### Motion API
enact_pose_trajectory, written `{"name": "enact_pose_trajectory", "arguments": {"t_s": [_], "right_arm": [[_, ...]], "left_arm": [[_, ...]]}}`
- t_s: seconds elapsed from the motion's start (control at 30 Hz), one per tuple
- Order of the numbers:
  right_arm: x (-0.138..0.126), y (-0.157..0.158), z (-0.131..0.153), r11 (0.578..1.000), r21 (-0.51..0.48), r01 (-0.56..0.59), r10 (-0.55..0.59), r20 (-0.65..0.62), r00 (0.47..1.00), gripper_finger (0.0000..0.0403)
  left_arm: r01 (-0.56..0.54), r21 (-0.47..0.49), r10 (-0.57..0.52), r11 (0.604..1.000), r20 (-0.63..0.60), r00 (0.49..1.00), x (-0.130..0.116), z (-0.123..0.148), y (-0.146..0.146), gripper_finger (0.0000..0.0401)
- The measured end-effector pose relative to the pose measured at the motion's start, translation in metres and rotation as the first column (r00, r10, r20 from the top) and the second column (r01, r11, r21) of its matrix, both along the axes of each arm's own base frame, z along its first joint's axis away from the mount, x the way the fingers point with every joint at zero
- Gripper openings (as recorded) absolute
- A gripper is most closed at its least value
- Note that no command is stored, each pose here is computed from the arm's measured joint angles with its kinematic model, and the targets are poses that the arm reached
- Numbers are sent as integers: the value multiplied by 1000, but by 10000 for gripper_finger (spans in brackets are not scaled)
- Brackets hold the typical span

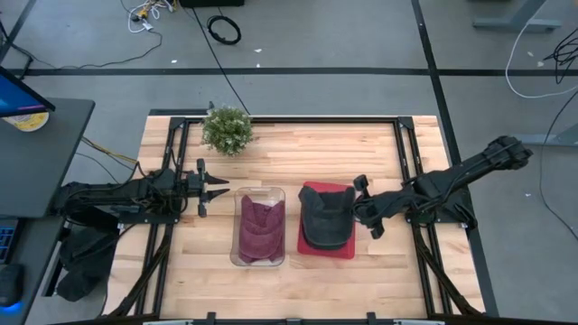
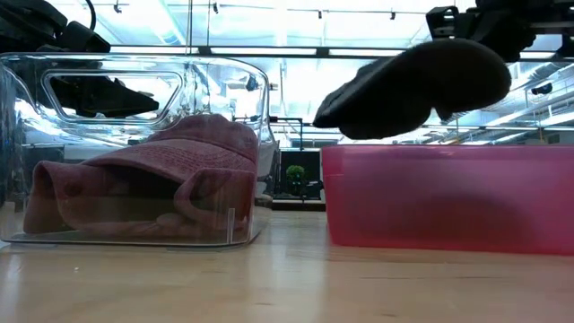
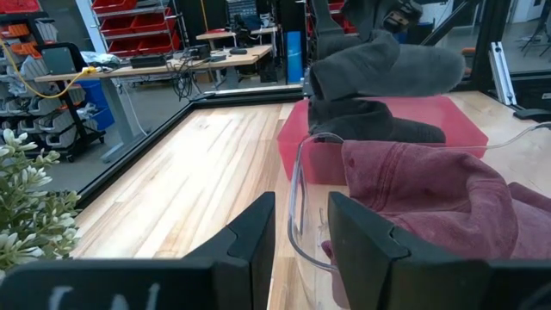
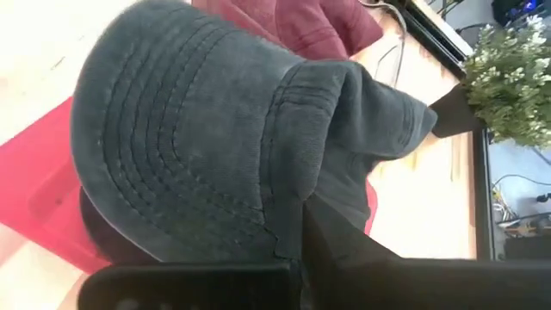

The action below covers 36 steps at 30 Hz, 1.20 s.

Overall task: Pick & Place hat
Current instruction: Put the black cap into the red bin

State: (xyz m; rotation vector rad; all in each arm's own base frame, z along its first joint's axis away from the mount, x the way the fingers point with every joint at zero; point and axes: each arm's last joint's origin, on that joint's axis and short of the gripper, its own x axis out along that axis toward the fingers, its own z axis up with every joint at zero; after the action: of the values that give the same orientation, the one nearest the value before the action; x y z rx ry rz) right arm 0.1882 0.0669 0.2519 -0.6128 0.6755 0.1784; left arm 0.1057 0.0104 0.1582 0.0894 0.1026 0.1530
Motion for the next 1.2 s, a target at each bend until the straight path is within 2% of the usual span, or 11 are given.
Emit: {"name": "enact_pose_trajectory", "arguments": {"t_s": [0.2,0.4,0.53,0.67,0.93,1.07,1.2], "right_arm": [[-2,-5,-11,1000,19,11,-10,-40,999,0],[4,-8,-24,996,89,-24,32,-95,995,0],[8,-13,-38,995,96,-5,18,-143,990,0],[12,-19,-51,989,148,-10,39,-196,980,0],[22,-29,-69,966,240,93,-14,-312,950,0],[23,-30,-70,952,269,146,-54,-321,946,6],[22,-31,-67,942,289,168,-73,-312,947,29]], "left_arm": [[0,0,0,1000,0,1000,0,0,0,115],[0,0,0,1000,1,1000,0,0,0,115],[0,0,0,1000,0,1000,0,0,0,115],[0,0,0,1000,0,1000,0,0,0,115],[0,0,0,1000,0,1000,0,0,0,115],[0,0,0,1000,1,1000,0,0,0,115],[0,0,0,1000,0,1000,0,0,0,115]]}}
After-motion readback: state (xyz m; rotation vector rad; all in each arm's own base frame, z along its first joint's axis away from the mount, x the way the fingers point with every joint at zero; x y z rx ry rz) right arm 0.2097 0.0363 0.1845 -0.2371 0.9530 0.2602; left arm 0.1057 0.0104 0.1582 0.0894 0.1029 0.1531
